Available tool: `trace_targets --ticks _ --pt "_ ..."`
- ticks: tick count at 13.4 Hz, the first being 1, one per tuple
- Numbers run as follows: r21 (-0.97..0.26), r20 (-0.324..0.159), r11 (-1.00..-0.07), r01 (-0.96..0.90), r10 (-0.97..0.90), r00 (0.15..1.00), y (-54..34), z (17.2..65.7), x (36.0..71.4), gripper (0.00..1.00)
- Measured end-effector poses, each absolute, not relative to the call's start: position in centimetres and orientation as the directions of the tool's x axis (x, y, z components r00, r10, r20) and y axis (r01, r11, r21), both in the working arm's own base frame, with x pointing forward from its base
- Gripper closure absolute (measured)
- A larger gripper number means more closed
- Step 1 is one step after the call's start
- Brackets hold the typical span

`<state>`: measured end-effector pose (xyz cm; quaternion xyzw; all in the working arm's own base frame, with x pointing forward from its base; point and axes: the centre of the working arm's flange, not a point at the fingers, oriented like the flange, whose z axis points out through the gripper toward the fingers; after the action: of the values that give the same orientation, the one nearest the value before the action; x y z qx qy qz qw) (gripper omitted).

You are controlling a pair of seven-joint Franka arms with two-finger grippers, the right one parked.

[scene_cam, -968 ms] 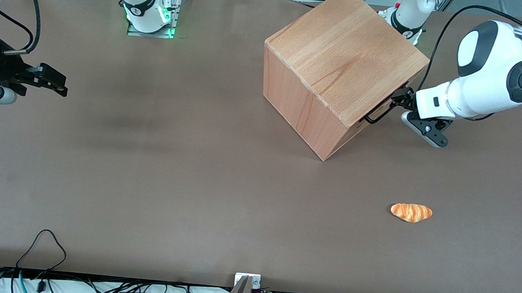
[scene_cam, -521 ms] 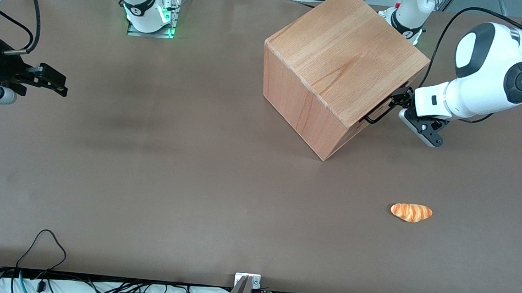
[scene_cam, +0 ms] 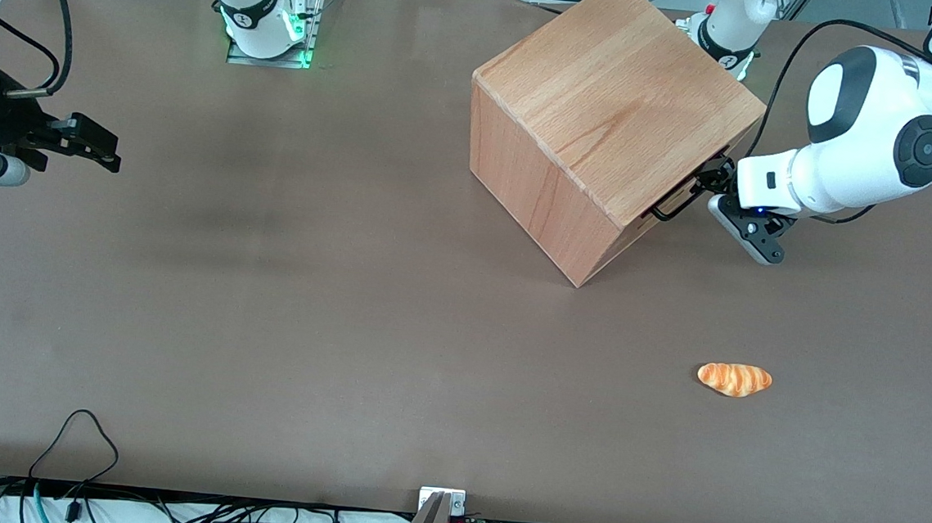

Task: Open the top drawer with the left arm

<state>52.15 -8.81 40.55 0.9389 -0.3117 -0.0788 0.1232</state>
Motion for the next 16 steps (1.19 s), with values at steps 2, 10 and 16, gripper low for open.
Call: trace_targets --ticks 2,10,16 --pt "0.284 -0.077 -0.776 -0.563 -0.604 0.793 -8.8 40.0 52.2 0.0" --pt "0.248 -0.023 -0.817 -0.521 -0.542 0.84 -4.8 38.7 54.2 0.0" --pt "0.106 0.13 -0.894 -0.436 -0.422 0.897 3.9 39.7 58.6 0.0"
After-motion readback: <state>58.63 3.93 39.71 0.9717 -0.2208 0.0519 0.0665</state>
